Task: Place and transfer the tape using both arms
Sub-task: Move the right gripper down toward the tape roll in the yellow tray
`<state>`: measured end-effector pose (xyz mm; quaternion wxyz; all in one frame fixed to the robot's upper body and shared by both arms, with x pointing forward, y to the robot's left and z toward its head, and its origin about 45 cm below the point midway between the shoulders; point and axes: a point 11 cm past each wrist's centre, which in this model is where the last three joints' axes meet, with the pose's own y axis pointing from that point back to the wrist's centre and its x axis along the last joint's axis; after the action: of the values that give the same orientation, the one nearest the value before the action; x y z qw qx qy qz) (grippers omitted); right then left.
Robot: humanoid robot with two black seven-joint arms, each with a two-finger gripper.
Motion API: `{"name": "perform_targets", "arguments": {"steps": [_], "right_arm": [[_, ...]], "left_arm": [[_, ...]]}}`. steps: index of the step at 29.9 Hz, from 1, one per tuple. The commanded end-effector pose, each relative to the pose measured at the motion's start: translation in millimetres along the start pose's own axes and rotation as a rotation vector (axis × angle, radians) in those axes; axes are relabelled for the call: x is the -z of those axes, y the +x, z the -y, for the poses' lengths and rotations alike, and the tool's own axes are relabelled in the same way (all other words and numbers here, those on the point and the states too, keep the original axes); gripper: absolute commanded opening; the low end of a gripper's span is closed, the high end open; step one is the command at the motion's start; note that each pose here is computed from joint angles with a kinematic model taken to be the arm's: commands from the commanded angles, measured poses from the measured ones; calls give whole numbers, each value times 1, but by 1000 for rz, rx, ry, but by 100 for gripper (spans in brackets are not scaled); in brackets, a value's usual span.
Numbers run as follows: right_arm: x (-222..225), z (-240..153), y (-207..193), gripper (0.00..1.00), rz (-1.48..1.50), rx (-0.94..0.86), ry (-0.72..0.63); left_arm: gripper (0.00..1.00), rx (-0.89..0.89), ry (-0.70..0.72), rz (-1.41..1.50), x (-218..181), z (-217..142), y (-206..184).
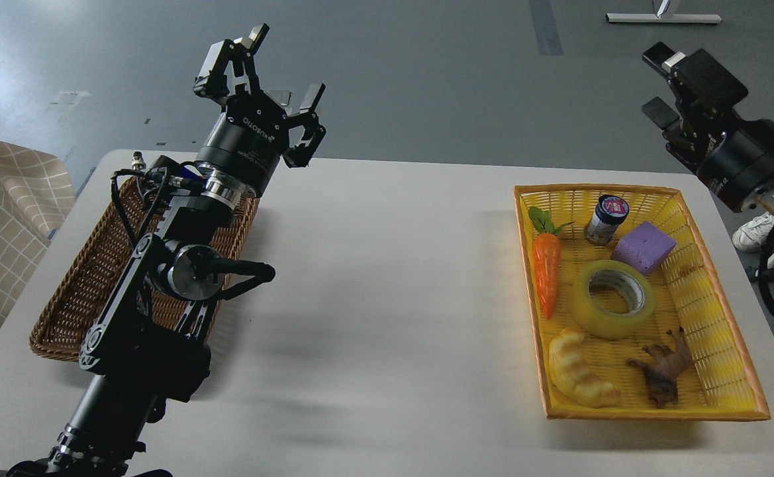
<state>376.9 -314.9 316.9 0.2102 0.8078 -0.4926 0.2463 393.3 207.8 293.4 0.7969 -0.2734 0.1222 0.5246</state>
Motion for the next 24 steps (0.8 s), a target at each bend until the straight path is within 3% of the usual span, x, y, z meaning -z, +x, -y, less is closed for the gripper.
{"name": "perform_targets", "arguments": {"steps": [1,15,19,24], "right_arm": [[-13,-9,4,100,-143,19,-88],[7,-56,82,100,-352,-79,-39],[-2,-56,79,100,-326,-123,-49],[-44,-69,65,98,-482,-63,-289]], "left_arm": [[98,2,-1,1,0,0,0],[98,3,1,19,-3,-3,4],[98,6,-1,19,-4,-2,3],[98,5,2,16,-2,-3,3]]}}
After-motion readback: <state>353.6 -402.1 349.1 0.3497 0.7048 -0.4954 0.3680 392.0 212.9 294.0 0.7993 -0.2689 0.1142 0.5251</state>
